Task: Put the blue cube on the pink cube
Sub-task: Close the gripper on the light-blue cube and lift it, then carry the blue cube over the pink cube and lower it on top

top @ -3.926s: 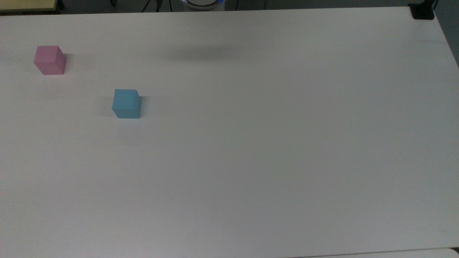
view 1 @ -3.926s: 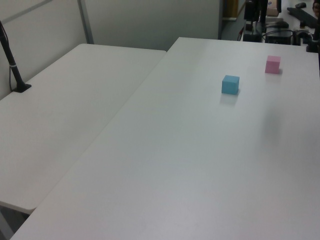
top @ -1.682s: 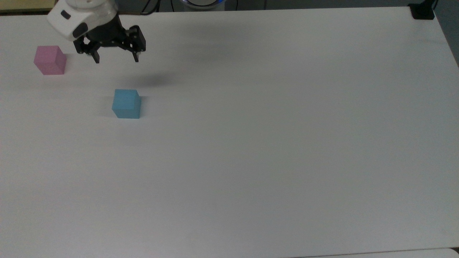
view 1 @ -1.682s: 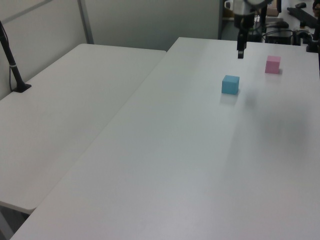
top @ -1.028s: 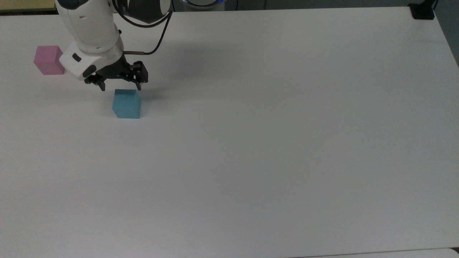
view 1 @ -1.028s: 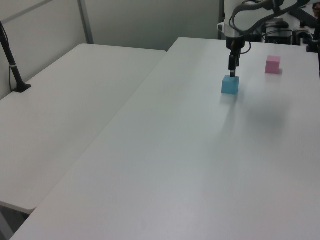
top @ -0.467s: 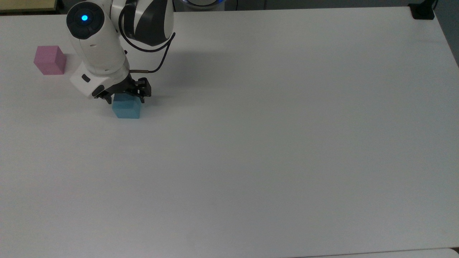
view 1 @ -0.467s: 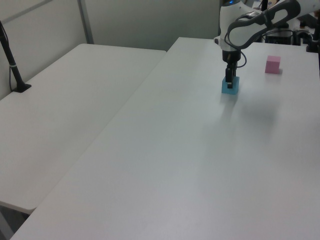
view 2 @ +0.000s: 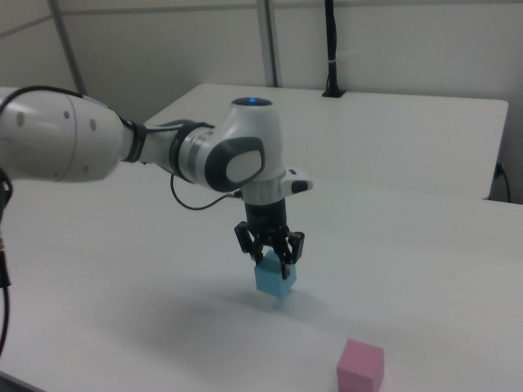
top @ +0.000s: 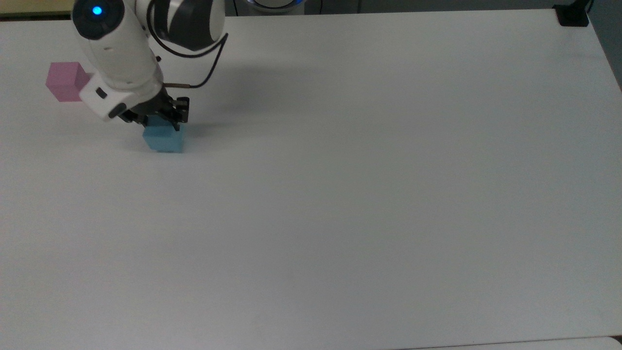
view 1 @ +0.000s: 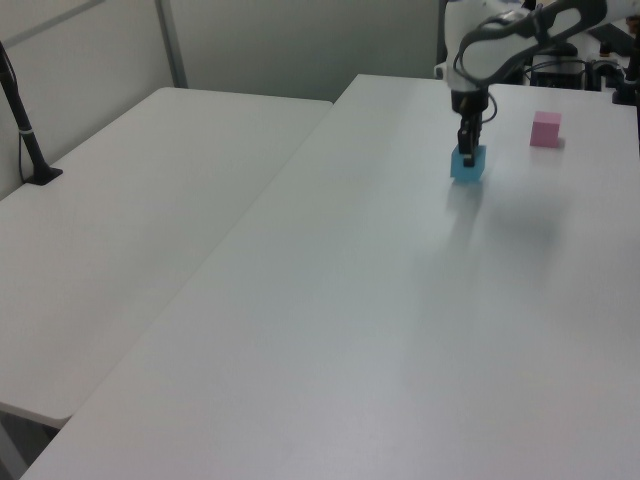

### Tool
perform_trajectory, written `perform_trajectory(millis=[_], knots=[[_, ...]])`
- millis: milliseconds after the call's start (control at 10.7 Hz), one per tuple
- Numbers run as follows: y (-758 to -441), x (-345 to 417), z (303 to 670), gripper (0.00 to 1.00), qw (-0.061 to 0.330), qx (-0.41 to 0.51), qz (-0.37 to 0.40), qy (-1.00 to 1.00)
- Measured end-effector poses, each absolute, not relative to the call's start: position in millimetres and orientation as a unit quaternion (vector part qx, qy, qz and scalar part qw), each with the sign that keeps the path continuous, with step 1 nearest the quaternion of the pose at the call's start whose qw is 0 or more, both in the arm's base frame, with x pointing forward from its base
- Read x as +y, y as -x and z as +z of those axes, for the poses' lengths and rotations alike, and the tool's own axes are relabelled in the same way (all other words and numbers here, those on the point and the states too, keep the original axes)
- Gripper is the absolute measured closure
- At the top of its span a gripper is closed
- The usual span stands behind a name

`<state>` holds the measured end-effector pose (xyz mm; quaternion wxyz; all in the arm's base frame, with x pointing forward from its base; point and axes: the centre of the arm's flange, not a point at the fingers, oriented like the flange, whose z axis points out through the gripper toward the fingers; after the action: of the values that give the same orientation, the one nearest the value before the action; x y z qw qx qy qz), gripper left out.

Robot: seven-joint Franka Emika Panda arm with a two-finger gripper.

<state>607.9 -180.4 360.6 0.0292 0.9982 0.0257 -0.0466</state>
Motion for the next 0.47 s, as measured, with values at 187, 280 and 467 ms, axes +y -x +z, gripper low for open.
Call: perform_trajectory(millis=[187, 280, 467], knots=[[-577.4, -222.4, 418.5, 0.43, 0.022, 0.024, -0.046, -0.998], [-560.4, -244.5, 441.1, 0.43, 0.02, 0.035, -0.041, -0.998], [-528.0, -294.0, 461.5, 0.43, 0.018, 0.057, -0.034, -0.998]])
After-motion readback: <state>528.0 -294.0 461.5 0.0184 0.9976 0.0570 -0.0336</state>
